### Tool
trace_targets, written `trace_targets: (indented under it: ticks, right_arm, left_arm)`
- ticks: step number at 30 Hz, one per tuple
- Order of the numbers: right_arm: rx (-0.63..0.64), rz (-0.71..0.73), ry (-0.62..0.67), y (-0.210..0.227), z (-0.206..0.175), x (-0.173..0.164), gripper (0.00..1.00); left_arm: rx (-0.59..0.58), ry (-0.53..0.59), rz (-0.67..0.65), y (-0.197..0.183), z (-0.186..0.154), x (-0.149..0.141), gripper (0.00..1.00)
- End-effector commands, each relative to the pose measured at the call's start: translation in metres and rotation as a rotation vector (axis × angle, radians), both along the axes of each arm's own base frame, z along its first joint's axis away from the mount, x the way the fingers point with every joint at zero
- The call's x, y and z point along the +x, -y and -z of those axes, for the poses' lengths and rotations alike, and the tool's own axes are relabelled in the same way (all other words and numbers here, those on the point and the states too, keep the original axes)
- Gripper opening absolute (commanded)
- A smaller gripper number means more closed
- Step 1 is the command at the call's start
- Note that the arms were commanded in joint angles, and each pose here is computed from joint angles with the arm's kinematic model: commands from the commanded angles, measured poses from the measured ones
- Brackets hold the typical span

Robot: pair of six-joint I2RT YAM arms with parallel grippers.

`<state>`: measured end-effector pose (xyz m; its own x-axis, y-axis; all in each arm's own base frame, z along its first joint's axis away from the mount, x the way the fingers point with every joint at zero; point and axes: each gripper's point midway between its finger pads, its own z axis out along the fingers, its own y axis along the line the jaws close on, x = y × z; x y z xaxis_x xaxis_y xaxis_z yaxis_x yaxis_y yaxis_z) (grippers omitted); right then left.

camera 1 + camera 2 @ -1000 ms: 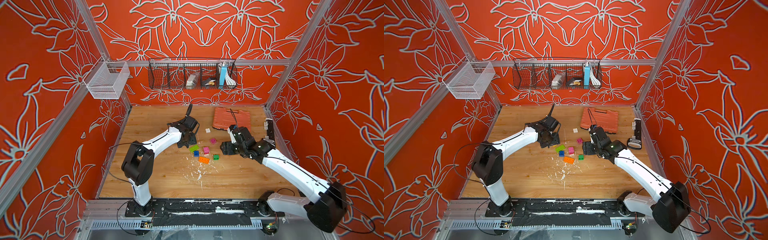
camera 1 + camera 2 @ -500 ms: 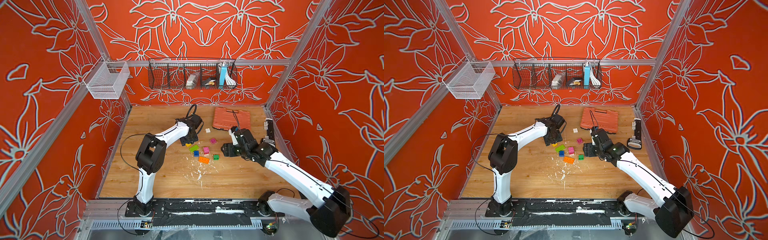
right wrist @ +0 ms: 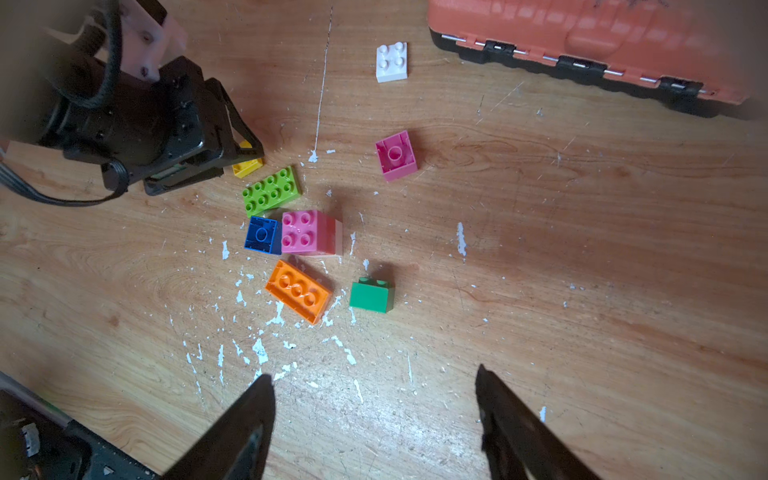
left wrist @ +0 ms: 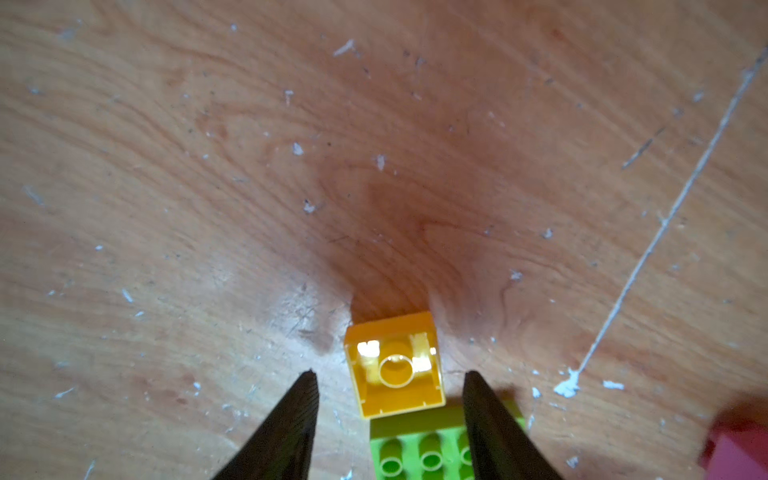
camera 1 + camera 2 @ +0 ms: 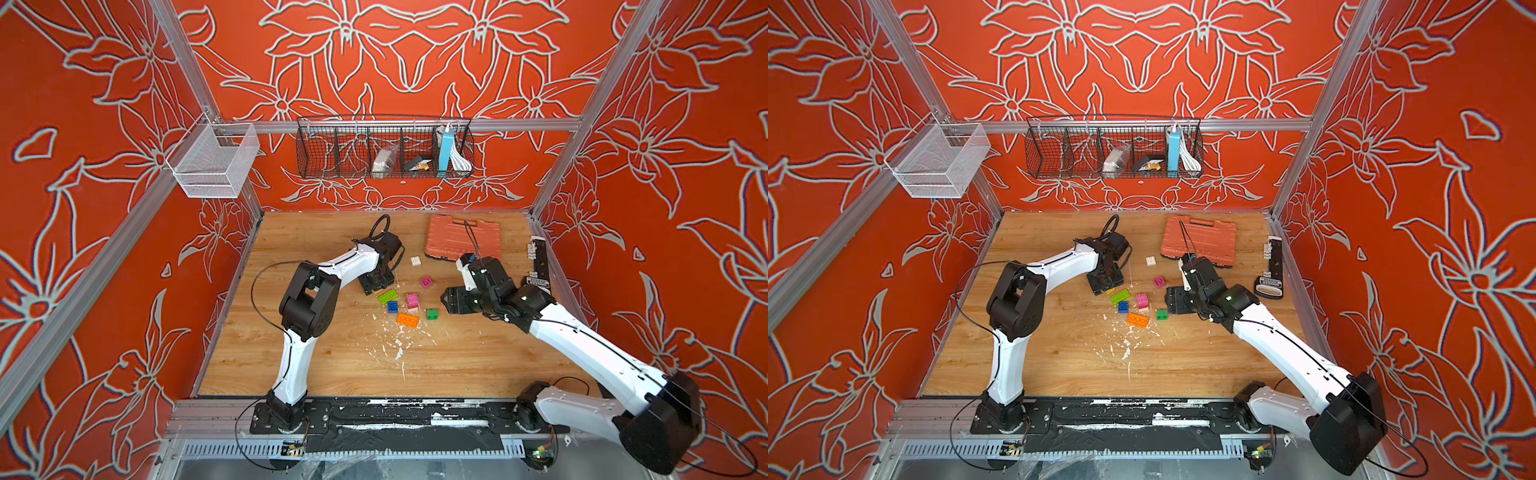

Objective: Assemble the letter r with lego
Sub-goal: Pick up the lego brick from the center of the board.

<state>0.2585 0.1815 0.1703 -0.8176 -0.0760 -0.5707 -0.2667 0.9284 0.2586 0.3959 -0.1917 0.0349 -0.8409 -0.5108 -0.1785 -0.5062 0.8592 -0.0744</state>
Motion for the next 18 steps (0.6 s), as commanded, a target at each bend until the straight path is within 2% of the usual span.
trace_targets:
  ticks: [1,9,18]
  right_arm:
    - [-0.013,-0.014,-0.024,0.001,0.007,-0.003,0.78]
    - [-0.015,-0.013,-0.031,0.000,0.008,-0.003,0.77]
    - [-0.002,-0.023,-0.019,-0.001,0.004,-0.003,0.77]
  left_arm:
    - [-0.001,-0.008,-0.020,-0.001,0.005,0.004,0.55]
    - [0.004,-0.032,-0.015,-0.002,0.019,0.003,0.50]
    - [0.006,-0.034,0.013,-0.004,0.023,0.004,0.39]
